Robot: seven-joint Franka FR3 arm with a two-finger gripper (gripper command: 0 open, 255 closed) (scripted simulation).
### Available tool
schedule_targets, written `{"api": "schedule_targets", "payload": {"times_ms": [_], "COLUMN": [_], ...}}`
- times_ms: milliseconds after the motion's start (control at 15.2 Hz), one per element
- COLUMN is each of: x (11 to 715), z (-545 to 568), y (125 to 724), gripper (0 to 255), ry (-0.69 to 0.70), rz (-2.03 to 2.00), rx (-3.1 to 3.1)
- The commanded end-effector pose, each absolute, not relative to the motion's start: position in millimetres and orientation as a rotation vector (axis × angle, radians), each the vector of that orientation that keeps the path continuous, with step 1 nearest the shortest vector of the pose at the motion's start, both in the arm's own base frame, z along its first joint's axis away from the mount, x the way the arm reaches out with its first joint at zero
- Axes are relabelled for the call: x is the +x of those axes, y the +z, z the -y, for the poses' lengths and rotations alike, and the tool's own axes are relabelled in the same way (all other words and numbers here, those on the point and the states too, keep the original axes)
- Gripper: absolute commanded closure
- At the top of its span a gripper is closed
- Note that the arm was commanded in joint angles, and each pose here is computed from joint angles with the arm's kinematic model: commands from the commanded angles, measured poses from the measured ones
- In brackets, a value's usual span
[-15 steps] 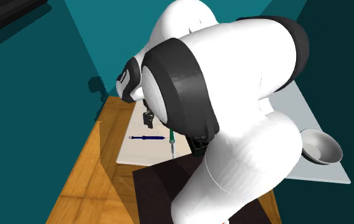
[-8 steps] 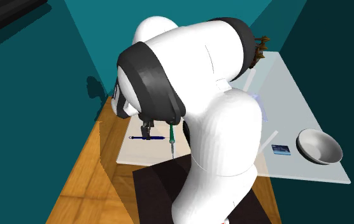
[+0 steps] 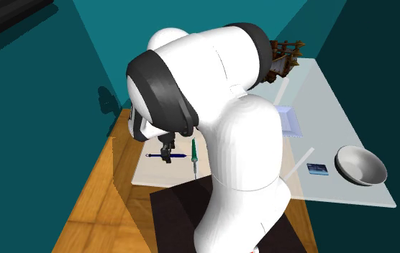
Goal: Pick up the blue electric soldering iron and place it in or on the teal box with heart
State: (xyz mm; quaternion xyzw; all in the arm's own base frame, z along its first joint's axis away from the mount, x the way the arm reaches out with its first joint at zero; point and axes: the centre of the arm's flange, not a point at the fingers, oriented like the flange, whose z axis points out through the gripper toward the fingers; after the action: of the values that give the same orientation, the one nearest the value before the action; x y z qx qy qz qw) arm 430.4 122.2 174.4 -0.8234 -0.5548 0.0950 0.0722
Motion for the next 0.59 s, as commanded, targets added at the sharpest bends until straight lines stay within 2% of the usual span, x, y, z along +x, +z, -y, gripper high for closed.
{"api": "schedule_targets", "payload": {"times_ms": [0, 264, 330, 528], "x": [429.8, 429.8, 429.8, 429.8], "z": [-122.3, -122.3, -122.3, -122.3], "y": [173.1, 173.1, 173.1, 173.1], "gripper": [0, 0, 255, 255], "ry": [0.285, 0.285, 0.285, 0.285], "rz": [1.667, 1.667, 1.667, 1.667], "rx": [-2.474, -2.474, -2.474, -2.474]}}
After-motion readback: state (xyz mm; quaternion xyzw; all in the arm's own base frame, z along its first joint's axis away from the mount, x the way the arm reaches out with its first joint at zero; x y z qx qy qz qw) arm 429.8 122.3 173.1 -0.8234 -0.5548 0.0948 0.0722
